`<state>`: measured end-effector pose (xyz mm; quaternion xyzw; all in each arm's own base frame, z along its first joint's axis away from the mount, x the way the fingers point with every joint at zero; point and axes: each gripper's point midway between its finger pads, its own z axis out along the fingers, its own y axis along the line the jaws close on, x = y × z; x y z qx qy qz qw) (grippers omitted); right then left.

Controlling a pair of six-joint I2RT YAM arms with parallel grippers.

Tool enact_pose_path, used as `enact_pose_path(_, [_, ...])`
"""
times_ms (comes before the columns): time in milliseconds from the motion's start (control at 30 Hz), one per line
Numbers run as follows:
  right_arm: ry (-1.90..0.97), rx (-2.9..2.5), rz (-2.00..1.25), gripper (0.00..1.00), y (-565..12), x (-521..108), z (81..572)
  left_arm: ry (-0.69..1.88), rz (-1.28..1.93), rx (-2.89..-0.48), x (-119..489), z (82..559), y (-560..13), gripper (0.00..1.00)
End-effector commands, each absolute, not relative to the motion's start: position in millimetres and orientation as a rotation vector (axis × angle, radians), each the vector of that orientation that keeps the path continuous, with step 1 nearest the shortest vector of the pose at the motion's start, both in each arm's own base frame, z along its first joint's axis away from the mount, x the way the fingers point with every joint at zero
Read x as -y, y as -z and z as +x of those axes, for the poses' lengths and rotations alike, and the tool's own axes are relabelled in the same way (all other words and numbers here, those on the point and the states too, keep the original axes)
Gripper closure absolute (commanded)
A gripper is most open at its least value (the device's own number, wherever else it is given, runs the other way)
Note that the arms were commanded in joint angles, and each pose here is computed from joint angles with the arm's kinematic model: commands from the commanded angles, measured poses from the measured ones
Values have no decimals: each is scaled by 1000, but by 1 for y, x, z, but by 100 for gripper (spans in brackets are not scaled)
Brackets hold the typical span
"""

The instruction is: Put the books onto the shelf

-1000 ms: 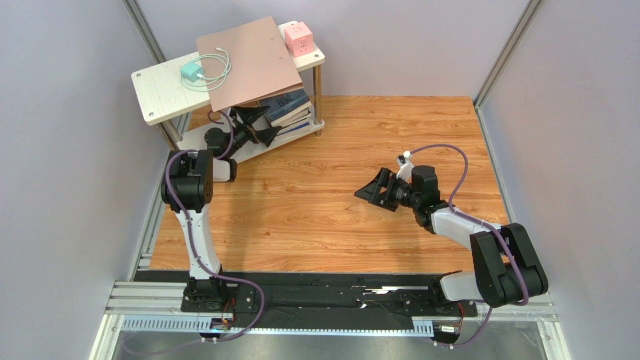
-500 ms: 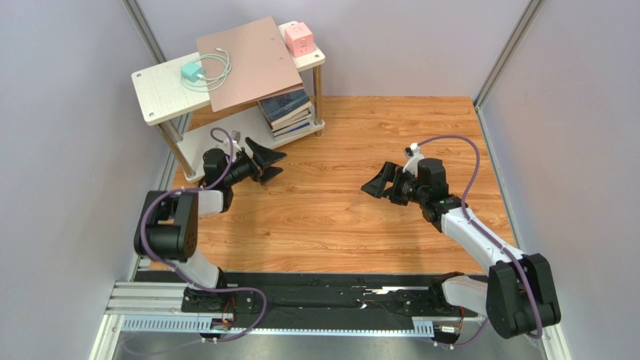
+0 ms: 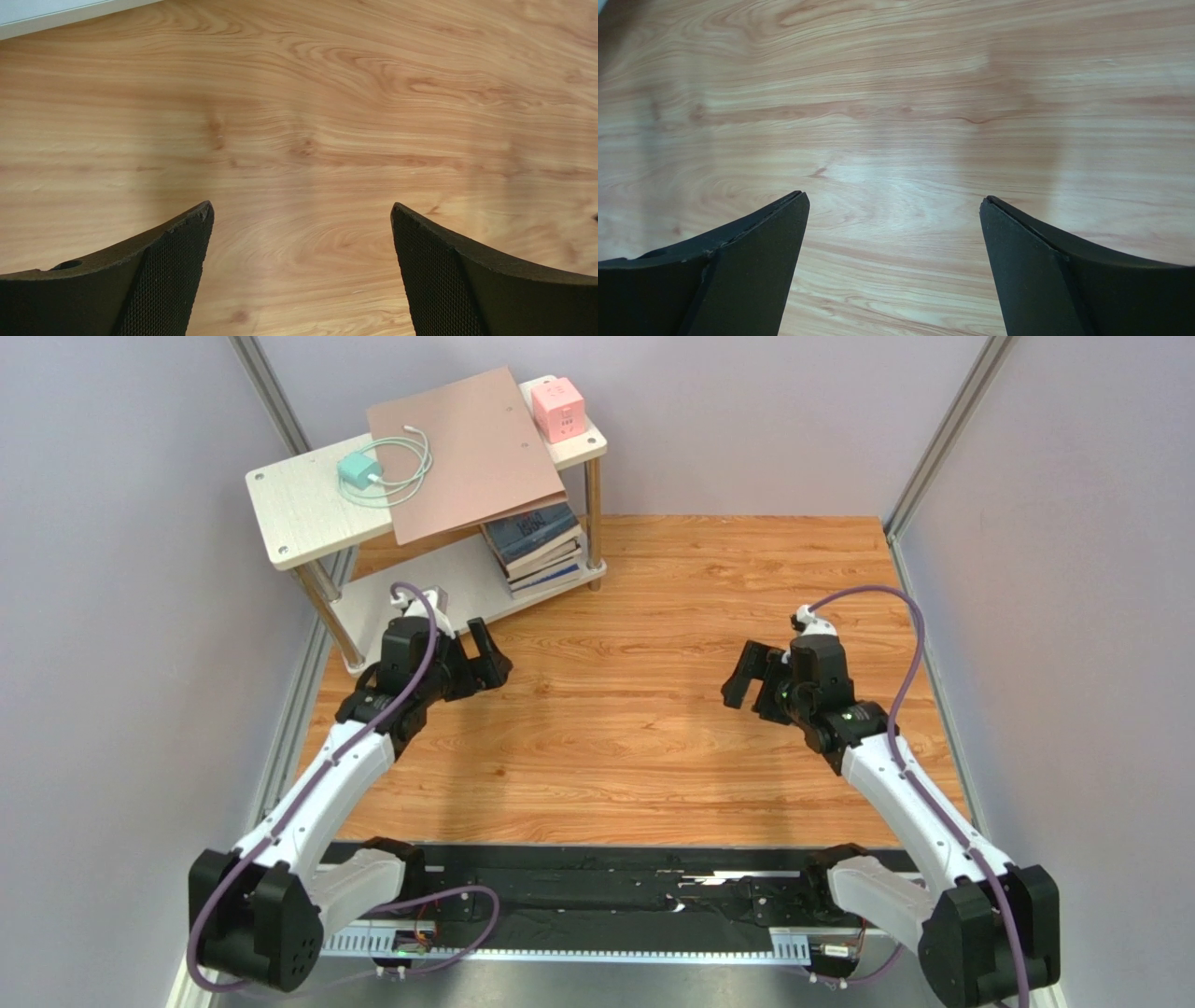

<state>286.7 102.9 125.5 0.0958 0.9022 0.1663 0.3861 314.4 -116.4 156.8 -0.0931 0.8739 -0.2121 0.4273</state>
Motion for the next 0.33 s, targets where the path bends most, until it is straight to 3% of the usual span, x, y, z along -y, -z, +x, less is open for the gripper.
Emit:
enact_pose_path(0, [-230,-2176,292,0,-157,-71,289,263,-199,-2203,79,292,-155,0])
enact_pose_path(300, [-227,-2063,273,0,-187,-65,283,304,-77,-2088,83,286,-196,0])
